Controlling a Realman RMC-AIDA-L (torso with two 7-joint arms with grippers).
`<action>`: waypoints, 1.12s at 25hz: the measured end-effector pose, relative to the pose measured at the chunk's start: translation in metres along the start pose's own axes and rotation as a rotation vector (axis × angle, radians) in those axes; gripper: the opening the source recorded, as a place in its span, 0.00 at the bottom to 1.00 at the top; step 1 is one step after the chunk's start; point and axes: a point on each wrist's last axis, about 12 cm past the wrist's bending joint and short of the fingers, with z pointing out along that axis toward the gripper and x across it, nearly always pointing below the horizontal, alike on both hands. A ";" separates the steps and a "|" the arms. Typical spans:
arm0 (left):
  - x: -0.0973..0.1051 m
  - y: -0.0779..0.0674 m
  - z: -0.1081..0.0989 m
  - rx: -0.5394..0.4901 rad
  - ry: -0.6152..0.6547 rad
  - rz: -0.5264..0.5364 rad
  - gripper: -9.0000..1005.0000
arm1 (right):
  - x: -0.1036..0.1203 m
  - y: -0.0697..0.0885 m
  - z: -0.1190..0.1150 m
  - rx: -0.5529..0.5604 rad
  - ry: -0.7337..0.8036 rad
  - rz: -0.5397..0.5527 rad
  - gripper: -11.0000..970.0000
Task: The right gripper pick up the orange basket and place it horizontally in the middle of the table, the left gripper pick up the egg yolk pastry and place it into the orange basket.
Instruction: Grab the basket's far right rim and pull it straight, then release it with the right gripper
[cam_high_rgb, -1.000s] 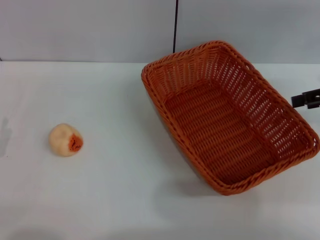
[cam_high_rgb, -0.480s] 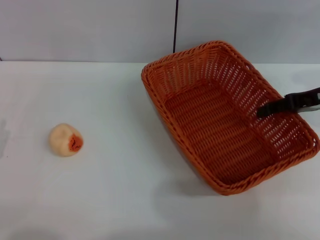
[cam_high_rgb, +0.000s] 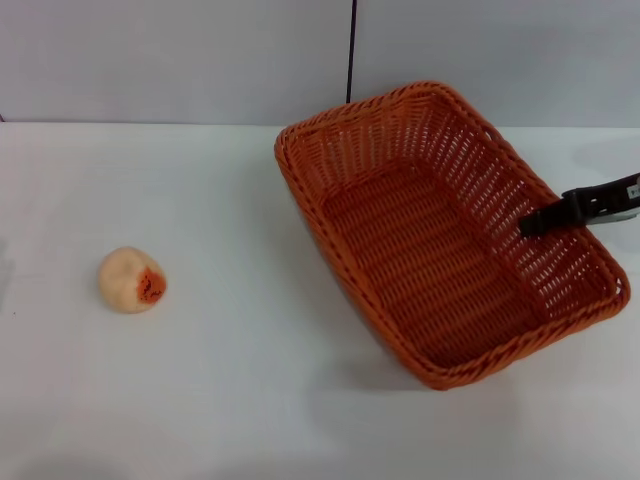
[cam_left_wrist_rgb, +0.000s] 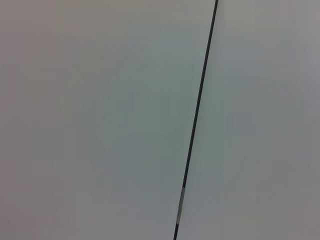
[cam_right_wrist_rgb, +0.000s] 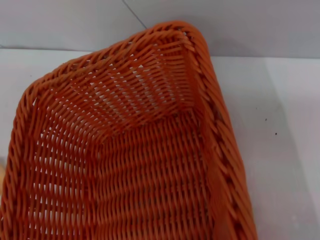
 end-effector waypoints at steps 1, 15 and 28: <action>0.000 0.000 0.001 0.002 -0.002 -0.001 0.77 | -0.001 0.000 -0.001 0.004 -0.003 -0.005 0.46; 0.000 0.000 0.000 0.000 -0.004 -0.002 0.76 | -0.010 0.015 -0.010 -0.017 -0.023 -0.291 0.16; -0.007 0.001 -0.019 0.014 -0.039 0.011 0.75 | -0.031 0.054 -0.032 -0.150 0.024 -0.947 0.16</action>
